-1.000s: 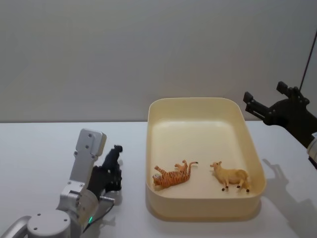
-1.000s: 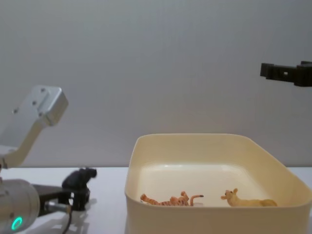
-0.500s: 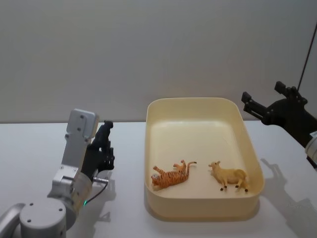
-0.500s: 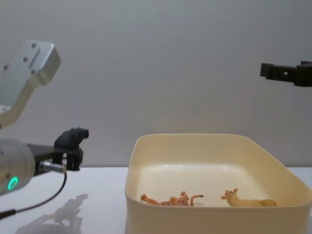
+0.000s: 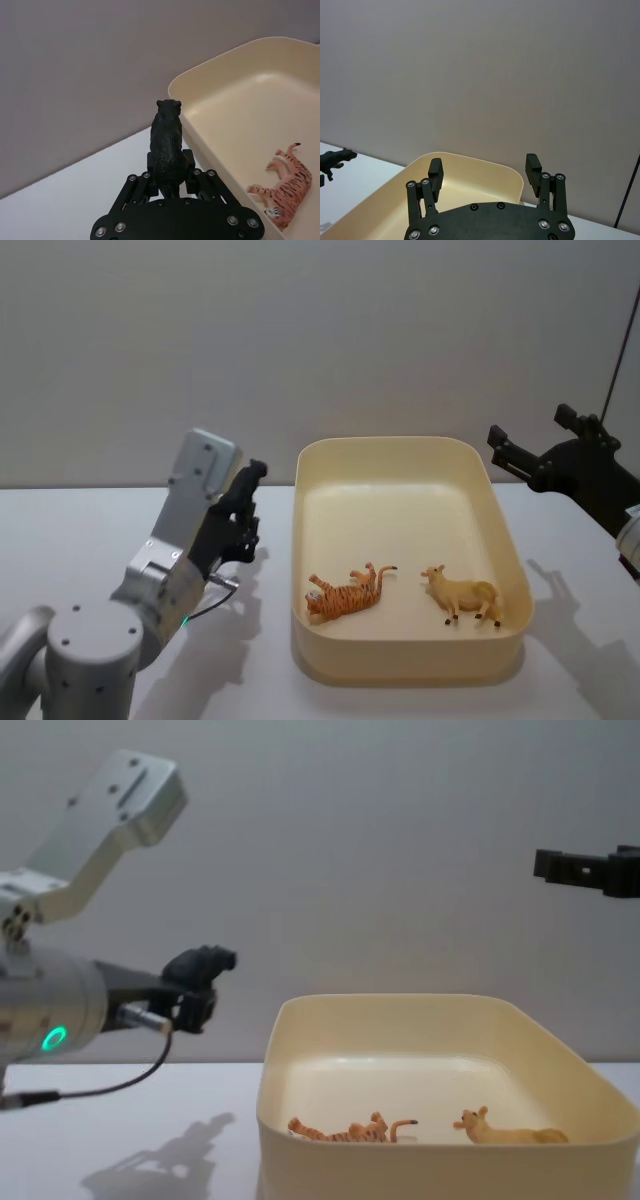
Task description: Pick up the toy alternately with two hands and place it into the central storage box.
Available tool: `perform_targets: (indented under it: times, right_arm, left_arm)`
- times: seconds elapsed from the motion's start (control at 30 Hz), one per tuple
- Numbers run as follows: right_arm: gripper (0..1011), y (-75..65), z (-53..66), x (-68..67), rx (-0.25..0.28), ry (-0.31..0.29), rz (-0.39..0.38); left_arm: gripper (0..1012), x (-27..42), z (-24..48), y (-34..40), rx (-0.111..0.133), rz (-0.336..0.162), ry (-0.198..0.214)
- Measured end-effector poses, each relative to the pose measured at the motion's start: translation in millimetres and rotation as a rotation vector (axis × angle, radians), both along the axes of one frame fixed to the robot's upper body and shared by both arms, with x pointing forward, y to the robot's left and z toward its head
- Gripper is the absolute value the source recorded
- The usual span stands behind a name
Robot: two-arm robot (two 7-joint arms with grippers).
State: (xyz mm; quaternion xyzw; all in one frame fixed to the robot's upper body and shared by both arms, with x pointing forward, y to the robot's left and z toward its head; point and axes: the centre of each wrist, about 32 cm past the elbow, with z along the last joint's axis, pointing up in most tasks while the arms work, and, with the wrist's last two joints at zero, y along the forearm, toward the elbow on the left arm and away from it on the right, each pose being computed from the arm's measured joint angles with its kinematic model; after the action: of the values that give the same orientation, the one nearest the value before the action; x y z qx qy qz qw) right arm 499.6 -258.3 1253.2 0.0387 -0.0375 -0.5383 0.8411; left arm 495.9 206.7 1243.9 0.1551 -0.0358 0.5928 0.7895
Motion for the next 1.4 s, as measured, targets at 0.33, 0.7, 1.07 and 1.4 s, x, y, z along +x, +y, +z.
perform_targets:
  times: [0.33, 0.7, 1.07, 1.4]
  right_arm:
    - [1001, 0.0, 0.0, 0.0, 0.000, 0.000, 0.000]
    - [1001, 0.0, 0.0, 0.0, 0.000, 0.000, 0.000]
    - [1001, 0.0, 0.0, 0.0, 0.000, 0.000, 0.000]
    - [1001, 0.0, 0.0, 0.0, 0.000, 0.000, 0.000]
  left_arm:
    - [261, 17.1, 18.4, -8.6, 0.100, -0.135, -0.006]
    - [261, 44.9, 40.0, -26.3, 0.254, -0.291, -0.019]
    - [517, 64.0, 53.7, -41.4, 0.356, -0.373, -0.028]
    - [824, 71.1, 59.7, -47.9, 0.399, -0.406, -0.027]
